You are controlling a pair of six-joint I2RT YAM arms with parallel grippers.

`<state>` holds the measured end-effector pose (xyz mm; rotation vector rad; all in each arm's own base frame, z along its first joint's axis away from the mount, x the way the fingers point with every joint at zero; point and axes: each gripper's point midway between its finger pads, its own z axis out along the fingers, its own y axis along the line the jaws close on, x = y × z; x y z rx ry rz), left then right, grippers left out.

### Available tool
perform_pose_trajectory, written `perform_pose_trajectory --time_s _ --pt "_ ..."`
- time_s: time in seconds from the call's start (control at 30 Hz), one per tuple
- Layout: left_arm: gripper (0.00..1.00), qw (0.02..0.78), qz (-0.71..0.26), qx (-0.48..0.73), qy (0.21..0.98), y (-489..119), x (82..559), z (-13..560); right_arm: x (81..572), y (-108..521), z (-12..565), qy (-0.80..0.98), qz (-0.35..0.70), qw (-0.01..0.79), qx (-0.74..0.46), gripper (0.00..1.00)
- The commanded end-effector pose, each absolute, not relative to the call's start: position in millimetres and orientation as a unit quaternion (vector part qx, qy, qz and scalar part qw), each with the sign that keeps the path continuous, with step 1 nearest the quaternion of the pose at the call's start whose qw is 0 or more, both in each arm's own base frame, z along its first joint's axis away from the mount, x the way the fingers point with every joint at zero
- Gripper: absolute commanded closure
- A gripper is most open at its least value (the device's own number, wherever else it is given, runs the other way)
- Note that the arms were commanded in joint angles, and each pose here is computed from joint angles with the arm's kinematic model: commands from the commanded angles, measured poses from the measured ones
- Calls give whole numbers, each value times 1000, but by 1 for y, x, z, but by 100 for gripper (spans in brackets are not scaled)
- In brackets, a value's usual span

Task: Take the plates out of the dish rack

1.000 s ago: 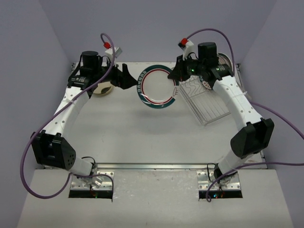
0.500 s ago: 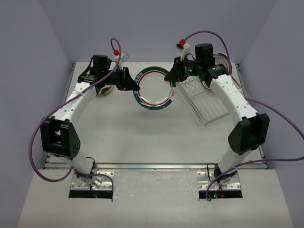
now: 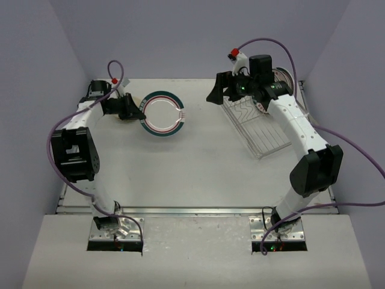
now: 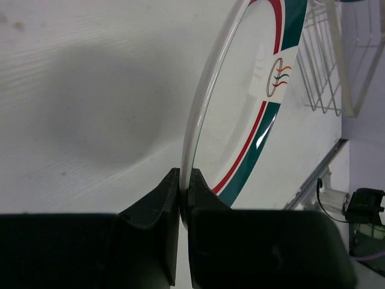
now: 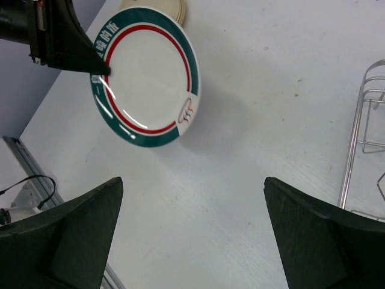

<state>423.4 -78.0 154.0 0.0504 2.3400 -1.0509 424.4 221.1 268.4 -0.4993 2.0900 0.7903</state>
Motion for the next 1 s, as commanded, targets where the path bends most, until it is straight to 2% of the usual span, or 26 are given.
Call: perform_pose_trajectory --time_s 0.0,0.4,0.73,0.87,0.97 --pt "100 283 -382 38 879 -44 408 141 425 209 292 818 300 449 -197 1" --pt "100 209 -282 -48 935 80 342 53 427 205 288 822 290 449 -199 1" --pt "100 185 -217 -94 954 133 328 18 428 207 287 823 293 443 -202 1" --pt "94 175 -201 -101 959 141 328 7 428 206 286 825 290 441 -203 1" --pt "84 171 -191 -109 960 147 328 2 427 205 286 825 288 442 -204 1"
